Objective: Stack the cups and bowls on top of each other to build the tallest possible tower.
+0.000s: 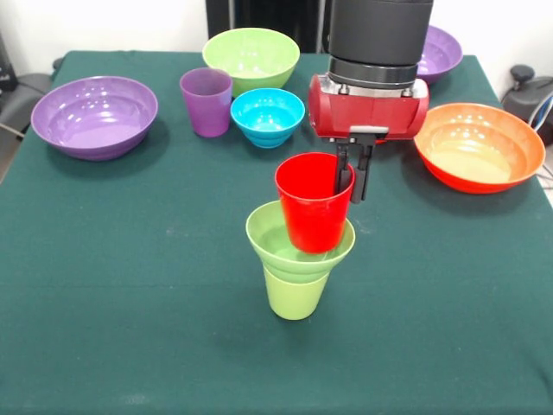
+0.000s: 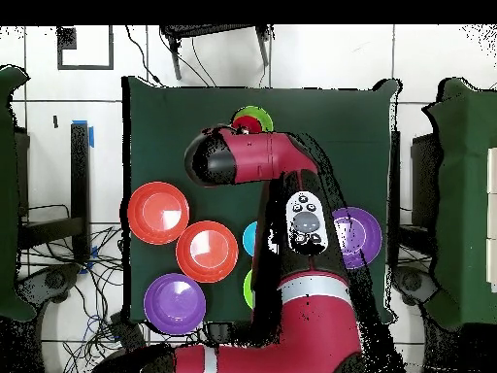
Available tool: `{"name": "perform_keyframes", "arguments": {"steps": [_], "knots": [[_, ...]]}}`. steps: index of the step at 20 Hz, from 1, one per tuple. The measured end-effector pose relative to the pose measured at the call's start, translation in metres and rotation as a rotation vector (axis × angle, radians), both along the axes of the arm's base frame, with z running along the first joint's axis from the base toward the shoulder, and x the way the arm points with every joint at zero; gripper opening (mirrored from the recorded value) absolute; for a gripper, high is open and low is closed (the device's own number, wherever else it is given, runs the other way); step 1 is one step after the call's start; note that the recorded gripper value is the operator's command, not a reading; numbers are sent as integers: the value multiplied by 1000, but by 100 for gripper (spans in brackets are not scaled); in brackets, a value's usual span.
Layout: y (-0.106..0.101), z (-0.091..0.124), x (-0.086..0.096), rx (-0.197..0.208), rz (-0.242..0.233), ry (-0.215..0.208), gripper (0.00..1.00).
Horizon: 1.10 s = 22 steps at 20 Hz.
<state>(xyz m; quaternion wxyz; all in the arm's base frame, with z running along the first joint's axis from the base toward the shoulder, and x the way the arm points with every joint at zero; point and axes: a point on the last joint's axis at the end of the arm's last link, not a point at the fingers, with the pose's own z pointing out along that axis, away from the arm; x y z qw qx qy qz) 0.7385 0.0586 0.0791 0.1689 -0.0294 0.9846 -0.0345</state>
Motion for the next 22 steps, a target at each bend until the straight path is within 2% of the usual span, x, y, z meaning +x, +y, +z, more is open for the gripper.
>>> {"name": "perform_keyframes", "arguments": {"steps": [6, 13, 15, 22], "knots": [[-1, 1, 5, -1, -2, -10, 0], [-13, 9, 29, -1, -18, -53, 0], [-22, 9, 41, -1, -32, -59, 0], [-48, 3, 55, 0, -73, -27, 0]]}}
